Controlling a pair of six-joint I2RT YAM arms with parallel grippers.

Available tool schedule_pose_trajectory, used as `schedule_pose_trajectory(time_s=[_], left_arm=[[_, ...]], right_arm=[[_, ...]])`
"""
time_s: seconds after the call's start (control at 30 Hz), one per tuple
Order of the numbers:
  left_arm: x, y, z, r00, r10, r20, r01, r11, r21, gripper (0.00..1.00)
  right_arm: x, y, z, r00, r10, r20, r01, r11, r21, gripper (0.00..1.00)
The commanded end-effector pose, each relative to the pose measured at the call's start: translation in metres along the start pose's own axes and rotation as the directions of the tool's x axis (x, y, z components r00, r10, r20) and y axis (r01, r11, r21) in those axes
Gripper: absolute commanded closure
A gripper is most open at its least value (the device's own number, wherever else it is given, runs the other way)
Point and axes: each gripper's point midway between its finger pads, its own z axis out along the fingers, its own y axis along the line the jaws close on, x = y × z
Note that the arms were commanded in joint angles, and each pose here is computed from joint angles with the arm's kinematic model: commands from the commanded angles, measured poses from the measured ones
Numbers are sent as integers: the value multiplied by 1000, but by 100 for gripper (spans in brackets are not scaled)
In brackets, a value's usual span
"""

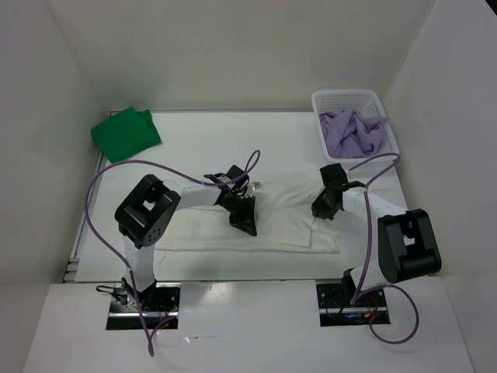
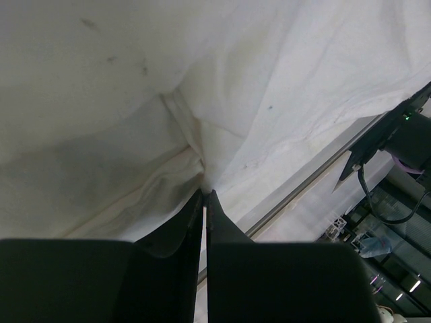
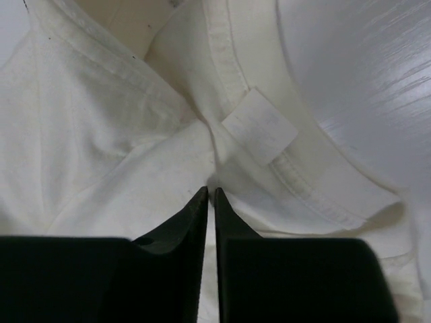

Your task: Fold and stack the t-shirts

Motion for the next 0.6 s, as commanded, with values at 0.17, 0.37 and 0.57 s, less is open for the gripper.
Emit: schedule_pose_trajectory(time_s=[0.17,0.37,0.57], left_arm=[[6,5,-5,1000,20,-20,-21,1000,-1,93],[4,6,-8,999,41,-11,-41,999,-18,93],[3,7,-9,999,45,-12,-46,998,-31,77]], right_arm=[[-19,20,-13,999,-15,44,17,998,-54,100],[-39,12,-21,995,-28,101,28,1000,-1,100],[-36,0,-10,996,-31,87,28,999,40,75]])
